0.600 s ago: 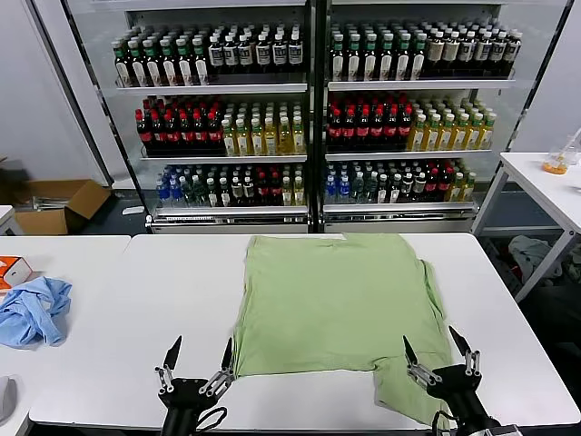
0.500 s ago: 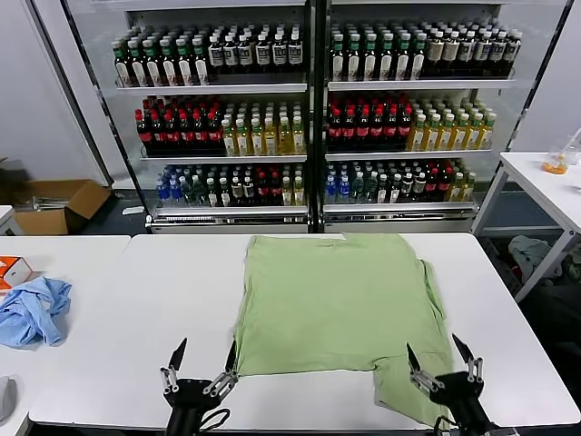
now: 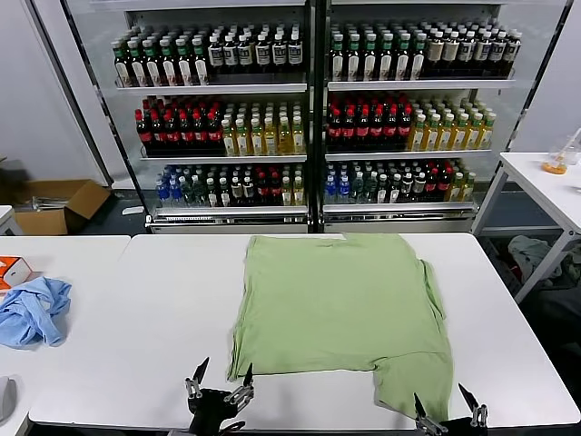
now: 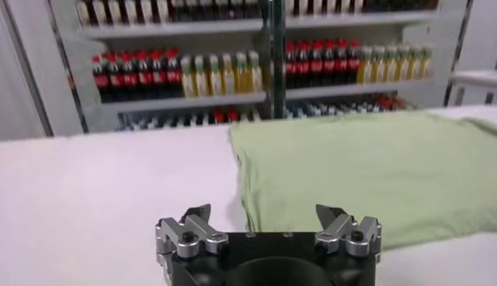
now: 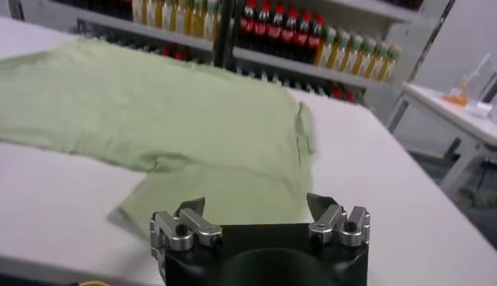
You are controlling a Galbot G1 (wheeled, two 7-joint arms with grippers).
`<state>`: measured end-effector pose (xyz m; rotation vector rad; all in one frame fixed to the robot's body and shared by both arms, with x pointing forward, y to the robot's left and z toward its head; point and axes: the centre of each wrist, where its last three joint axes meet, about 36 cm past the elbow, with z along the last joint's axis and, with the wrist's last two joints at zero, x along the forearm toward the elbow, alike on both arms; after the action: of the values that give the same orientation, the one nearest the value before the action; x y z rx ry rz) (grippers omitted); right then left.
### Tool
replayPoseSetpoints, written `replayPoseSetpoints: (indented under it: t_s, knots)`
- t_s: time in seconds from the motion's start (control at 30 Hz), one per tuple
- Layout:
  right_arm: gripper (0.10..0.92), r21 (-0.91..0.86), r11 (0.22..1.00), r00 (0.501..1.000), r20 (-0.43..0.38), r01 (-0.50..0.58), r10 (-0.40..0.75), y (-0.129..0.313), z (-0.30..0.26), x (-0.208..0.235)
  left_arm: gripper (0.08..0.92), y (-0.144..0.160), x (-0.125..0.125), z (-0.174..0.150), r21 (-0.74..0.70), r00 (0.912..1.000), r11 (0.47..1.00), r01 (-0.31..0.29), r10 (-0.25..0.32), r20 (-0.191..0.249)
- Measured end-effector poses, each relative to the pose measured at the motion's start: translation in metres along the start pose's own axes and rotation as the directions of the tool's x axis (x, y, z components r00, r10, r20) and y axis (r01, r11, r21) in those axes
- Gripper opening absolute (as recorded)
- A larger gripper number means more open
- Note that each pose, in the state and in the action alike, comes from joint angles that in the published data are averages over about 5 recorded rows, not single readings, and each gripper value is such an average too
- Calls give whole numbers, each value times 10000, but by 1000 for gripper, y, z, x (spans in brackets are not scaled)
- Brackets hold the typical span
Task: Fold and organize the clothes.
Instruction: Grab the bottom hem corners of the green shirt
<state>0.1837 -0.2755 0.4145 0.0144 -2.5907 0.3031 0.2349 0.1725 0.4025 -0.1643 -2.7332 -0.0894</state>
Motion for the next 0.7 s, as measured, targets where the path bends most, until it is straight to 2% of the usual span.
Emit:
replayPoseSetpoints:
  t_s: [0.2,0.4,0.7]
  knots:
    - [823,-207,9998,9993,-361,15,-22,3,3,-1,823,1,-15,4,-17,9988,10000,56,-57,-490]
    - [807,-489,9987,9980,-604,160,-190,9,5,-1,802,-2,-28,5,207,9974,9998,-84,99,-709]
    - [569,-887,9953,9940,-990,386,-474,11,6,-1,560,-2,-40,10,429,9945,9986,-301,342,-988]
